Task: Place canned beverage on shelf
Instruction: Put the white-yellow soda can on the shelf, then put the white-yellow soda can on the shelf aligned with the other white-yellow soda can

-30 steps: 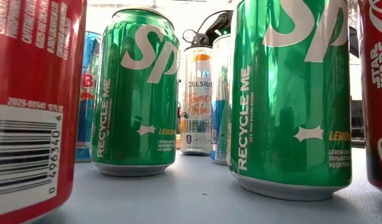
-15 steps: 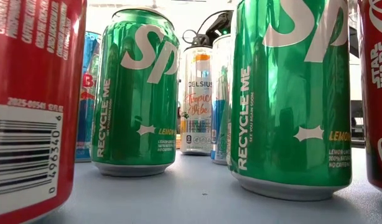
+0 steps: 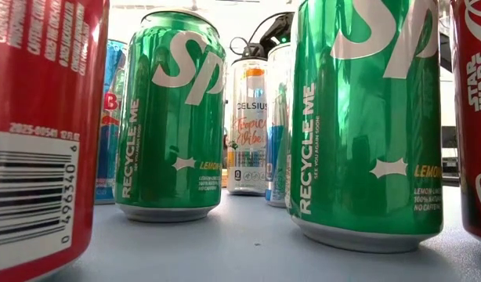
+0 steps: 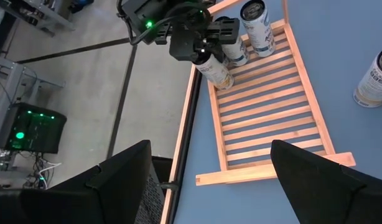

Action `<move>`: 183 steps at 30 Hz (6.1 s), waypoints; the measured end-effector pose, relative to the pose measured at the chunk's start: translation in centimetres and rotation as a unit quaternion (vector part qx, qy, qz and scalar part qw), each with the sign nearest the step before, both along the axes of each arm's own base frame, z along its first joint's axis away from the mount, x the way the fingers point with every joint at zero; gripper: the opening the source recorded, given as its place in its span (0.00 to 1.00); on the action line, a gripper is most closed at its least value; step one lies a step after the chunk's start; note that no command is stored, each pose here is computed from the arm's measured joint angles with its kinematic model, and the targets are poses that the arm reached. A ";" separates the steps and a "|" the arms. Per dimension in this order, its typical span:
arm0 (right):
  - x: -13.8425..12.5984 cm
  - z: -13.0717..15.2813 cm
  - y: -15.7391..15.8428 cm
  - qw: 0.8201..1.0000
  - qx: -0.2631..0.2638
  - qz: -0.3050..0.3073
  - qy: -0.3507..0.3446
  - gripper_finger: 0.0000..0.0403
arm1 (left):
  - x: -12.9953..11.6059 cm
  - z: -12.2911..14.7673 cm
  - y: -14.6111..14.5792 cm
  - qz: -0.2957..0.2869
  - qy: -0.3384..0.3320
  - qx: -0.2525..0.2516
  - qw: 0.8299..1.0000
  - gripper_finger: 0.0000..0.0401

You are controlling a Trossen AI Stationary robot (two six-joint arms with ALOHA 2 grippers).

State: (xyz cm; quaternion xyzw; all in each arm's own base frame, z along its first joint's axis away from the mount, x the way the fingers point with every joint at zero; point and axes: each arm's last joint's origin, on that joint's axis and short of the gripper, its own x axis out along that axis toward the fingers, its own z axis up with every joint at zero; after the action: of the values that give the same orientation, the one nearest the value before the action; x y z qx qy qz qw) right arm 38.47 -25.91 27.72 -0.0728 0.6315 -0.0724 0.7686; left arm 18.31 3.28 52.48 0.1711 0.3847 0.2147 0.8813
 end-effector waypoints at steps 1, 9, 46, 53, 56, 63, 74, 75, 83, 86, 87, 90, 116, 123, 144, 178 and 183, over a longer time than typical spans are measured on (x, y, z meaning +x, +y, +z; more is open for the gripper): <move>0.0 0.0 -0.1 1.000 -0.005 -0.004 0.002 0.46 | 0.0 0.0 0.0 0.000 0.000 0.000 1.000 0.79; -0.1 0.0 -0.1 0.999 -0.015 -0.034 0.006 0.46 | 0.0 0.0 0.0 -0.001 0.000 -0.002 1.000 0.79; -0.6 3.1 1.5 0.999 -0.003 -0.025 -0.033 0.64 | 0.0 0.0 0.0 0.004 -0.005 -0.008 1.000 0.79; -3.6 9.1 5.6 0.997 0.013 -0.038 -0.068 0.64 | 0.0 0.0 -0.1 -0.008 0.000 -0.006 1.000 0.79; -5.4 12.4 8.8 0.993 0.036 -0.040 -0.104 0.64 | 0.0 0.0 -0.1 -0.016 0.001 -0.009 1.000 0.79; -6.0 16.5 18.3 0.982 0.072 0.007 -0.174 0.64 | 0.1 -0.1 -0.2 -0.041 0.003 -0.022 0.999 0.79; 0.5 12.1 27.7 0.981 0.093 0.072 -0.158 0.64 | 0.2 -0.1 -0.6 -0.087 -0.003 -0.065 0.994 0.79; 0.9 11.6 28.1 0.982 0.096 0.069 -0.151 0.64 | 0.2 -0.1 -0.6 -0.087 -0.003 -0.065 0.994 0.79; 3.9 6.3 28.8 0.992 0.100 0.020 -0.067 0.63 | -0.4 0.1 -0.7 -0.097 -0.013 -0.073 0.993 0.79; 4.3 5.2 29.1 0.994 0.097 0.017 -0.046 0.63 | -0.9 0.3 -0.8 -0.098 -0.019 -0.073 0.992 0.79; 4.4 5.1 29.2 0.994 0.098 0.014 -0.045 0.63 | -1.1 0.4 -0.9 -0.098 -0.021 -0.073 0.992 0.79; 4.4 5.0 29.7 0.994 0.096 0.014 -0.046 0.63 | -1.6 0.5 -0.9 -0.098 -0.027 -0.072 0.992 0.79; 4.5 1.9 31.0 0.996 0.092 0.007 -0.017 0.63 | -3.5 1.2 -1.1 -0.090 -0.054 -0.073 0.992 0.79; 4.9 1.5 31.1 0.995 0.092 0.018 -0.034 0.63 | -3.5 1.2 -1.1 -0.090 -0.053 -0.071 0.992 0.79; 4.8 1.5 31.2 0.994 0.103 0.025 -0.026 0.28 | -3.5 1.2 -1.1 -0.091 -0.052 -0.070 0.992 0.79; 0.0 8.5 15.2 0.993 -0.028 0.110 -0.010 0.28 | -3.6 1.2 -0.8 -0.057 -0.050 -0.044 0.996 0.79; -0.4 8.1 11.3 0.993 -0.041 0.107 -0.014 0.28 | -3.6 1.2 -0.7 -0.040 -0.048 -0.030 0.998 0.79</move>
State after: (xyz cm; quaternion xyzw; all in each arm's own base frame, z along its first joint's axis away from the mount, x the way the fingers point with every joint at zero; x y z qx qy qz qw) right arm 38.04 -14.57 35.82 -0.1703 0.6057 -0.0167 0.7771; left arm 14.67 2.55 53.69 0.1497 0.3407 0.1758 0.9114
